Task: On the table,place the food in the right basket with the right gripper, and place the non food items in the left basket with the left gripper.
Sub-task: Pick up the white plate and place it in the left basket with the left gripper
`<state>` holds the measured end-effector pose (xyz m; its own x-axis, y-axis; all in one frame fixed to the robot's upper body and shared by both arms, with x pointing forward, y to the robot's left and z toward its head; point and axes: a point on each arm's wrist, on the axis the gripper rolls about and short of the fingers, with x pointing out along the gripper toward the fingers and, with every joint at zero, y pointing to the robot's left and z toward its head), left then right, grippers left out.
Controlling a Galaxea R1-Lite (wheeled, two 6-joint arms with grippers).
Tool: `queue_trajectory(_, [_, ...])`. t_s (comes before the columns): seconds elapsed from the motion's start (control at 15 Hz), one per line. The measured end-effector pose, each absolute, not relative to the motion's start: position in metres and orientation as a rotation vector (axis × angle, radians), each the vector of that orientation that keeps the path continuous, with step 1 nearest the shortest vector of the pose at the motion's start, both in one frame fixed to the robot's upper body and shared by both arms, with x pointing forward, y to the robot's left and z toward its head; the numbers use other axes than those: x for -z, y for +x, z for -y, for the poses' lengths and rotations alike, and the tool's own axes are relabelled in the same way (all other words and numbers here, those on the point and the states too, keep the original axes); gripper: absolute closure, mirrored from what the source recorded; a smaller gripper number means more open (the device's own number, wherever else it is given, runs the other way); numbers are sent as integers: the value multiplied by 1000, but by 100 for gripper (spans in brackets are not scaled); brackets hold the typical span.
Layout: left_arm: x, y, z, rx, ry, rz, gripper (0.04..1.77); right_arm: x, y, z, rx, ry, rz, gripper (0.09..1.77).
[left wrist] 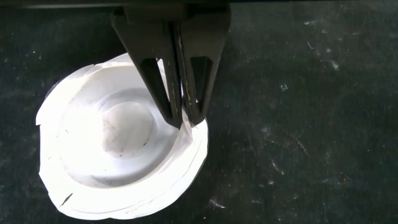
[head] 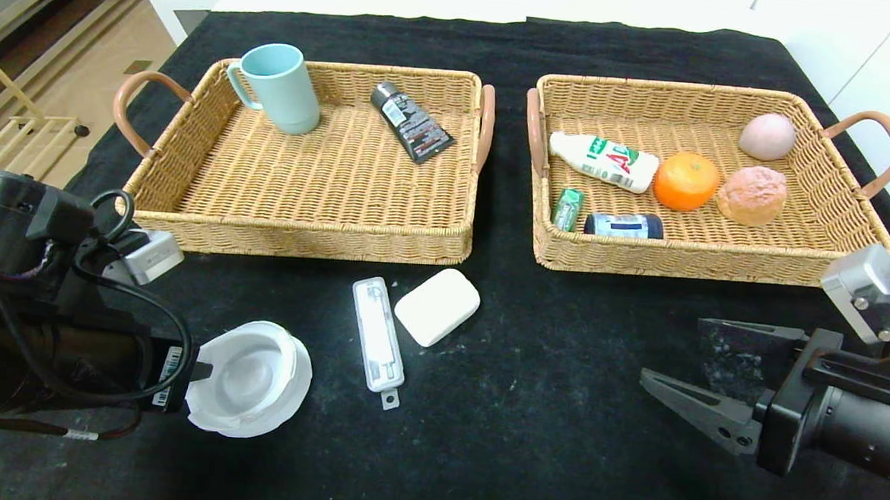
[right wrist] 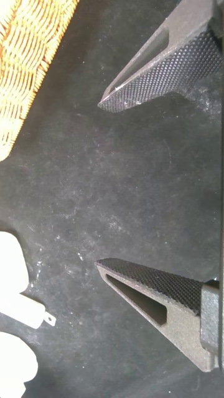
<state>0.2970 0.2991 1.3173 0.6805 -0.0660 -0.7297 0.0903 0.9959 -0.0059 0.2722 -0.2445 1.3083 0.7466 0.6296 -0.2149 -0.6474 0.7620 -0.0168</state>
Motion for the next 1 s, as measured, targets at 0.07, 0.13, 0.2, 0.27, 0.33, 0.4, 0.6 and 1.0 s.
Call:
queue_trajectory(0.07, [-1317,297,-299,87,31,-817,169,-1308,272,244,-700,-93,-202,15])
queue_trajectory(0.13, [-1318,297,-299,87,29,-811,169,-1308,272,244,-700,-93,-202,15])
queue_trajectory(0.2, [-1321,297,-299,88,27,-798,169,-1308,272,245,-697,-92,-202,15])
queue_trajectory(0.27, [-1325,298,-298,91,26,-775,170,-1309,273,246,-692,-91,-200,15])
queue_trajectory(0.33, [-1328,296,-298,95,26,-758,170,-1309,274,247,-687,-91,-200,15])
queue_trajectory(0.4, [-1334,295,-297,99,25,-736,170,-1309,274,247,-687,-91,-200,15])
queue_trajectory(0.6, [-1354,291,-297,120,11,-657,170,-1307,275,247,-687,-96,-206,15])
queue_trajectory(1.0, [-1389,289,-294,202,-42,-527,170,-1304,276,245,-689,-99,-222,15])
